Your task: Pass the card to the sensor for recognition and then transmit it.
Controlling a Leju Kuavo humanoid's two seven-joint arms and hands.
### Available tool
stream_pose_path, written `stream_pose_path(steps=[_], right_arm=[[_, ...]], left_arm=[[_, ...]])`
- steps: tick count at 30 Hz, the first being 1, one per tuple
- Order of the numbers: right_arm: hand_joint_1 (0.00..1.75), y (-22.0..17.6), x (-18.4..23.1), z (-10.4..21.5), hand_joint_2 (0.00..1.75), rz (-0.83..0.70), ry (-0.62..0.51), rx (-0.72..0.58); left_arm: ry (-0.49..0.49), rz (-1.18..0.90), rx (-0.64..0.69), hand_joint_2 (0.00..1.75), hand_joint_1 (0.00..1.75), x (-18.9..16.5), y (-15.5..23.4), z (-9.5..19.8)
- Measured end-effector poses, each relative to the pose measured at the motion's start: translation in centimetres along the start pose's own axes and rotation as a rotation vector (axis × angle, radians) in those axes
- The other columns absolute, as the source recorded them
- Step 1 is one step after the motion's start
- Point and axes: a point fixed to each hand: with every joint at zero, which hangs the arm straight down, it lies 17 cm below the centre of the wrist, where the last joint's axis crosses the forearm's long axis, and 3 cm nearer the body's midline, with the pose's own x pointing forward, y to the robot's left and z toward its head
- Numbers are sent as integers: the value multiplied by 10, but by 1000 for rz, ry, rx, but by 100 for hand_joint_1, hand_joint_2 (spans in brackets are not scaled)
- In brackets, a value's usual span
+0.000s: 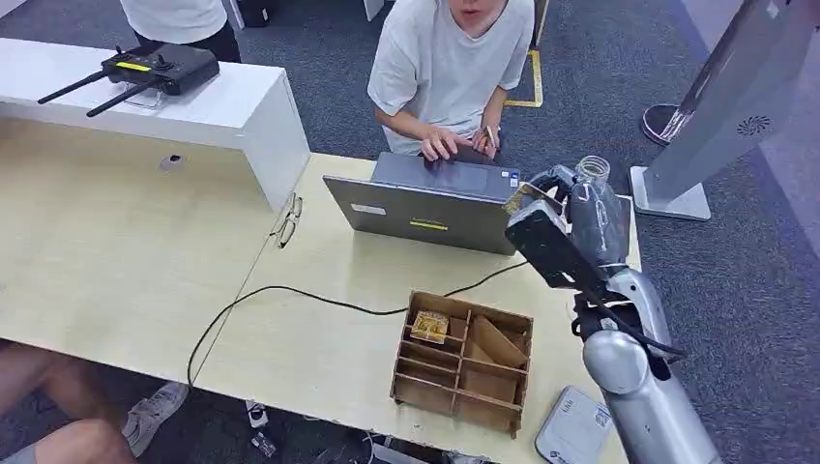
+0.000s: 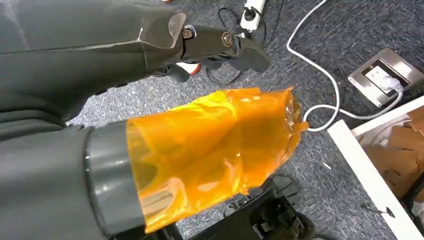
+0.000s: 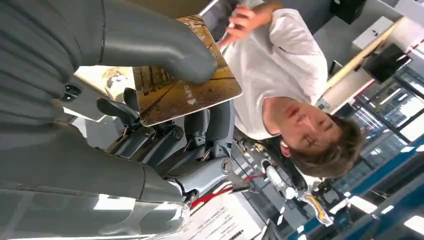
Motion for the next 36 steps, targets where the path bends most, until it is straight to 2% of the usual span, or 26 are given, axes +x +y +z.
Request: stream_pose_path(steps=[22, 34, 35, 36], right_arm=[[175, 10, -11, -15, 175, 43, 42, 47], [175, 22, 0, -26, 175, 43, 39, 77], [42, 23, 0, -26, 175, 44, 40, 78], [0, 24, -1, -25, 175, 44, 42, 81]], left_arm=[[-6, -13, -7, 0, 0, 3, -1, 0], [-4, 3, -1, 0, 0, 3, 1, -1], [-4, 2, 0, 0, 0, 3, 1, -1], [-4, 2, 0, 0, 0, 3, 1, -1]])
